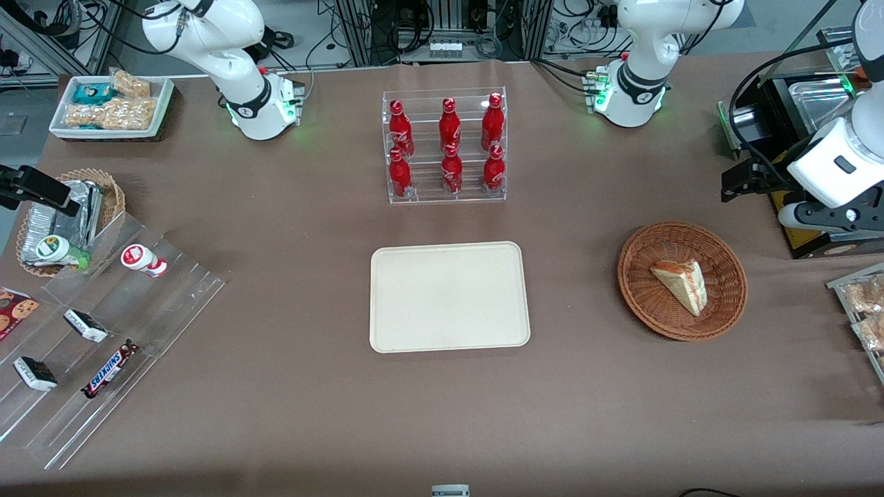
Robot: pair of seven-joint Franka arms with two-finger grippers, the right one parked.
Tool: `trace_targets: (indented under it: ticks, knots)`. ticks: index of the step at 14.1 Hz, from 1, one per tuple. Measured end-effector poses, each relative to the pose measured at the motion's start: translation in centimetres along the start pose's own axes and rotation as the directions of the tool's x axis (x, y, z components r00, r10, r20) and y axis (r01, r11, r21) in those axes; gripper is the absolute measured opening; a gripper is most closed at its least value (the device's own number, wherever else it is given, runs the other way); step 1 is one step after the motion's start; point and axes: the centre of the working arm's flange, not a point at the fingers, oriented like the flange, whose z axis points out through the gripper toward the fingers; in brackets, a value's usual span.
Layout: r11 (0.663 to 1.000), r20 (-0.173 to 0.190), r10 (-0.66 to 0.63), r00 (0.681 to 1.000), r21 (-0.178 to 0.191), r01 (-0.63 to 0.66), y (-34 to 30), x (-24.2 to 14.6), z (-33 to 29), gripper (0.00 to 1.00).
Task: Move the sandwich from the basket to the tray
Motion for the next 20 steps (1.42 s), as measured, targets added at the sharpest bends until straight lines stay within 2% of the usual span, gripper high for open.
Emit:
trace_targets:
  ticks: [3,6,8,12,14,17,19,20]
  knots:
    - [1.0,0.001,-0.003,1.0,0.0,0.003,-0.1,0.0,0.0,1.0]
    - [1.0,0.039,-0.029,0.999,0.003,0.029,-1.2,0.5,1.6,1.0]
    - [0.998,0.078,-0.067,0.995,0.005,0.067,-3.5,1.3,4.3,1.0]
    - [0.994,0.091,-0.112,0.99,0.0,0.113,-6.3,3.0,12.5,1.0]
    - [0.987,0.075,-0.158,0.985,0.004,0.159,-6.7,3.3,16.0,1.0]
    - [0.967,0.036,-0.254,0.966,0.03,0.253,-6.7,3.2,20.9,1.0]
    - [0.927,0.003,-0.374,0.928,0.029,0.374,-6.5,3.0,23.7,1.0]
    - [0.891,-0.014,-0.454,0.891,0.024,0.454,-6.4,2.8,24.8,1.0]
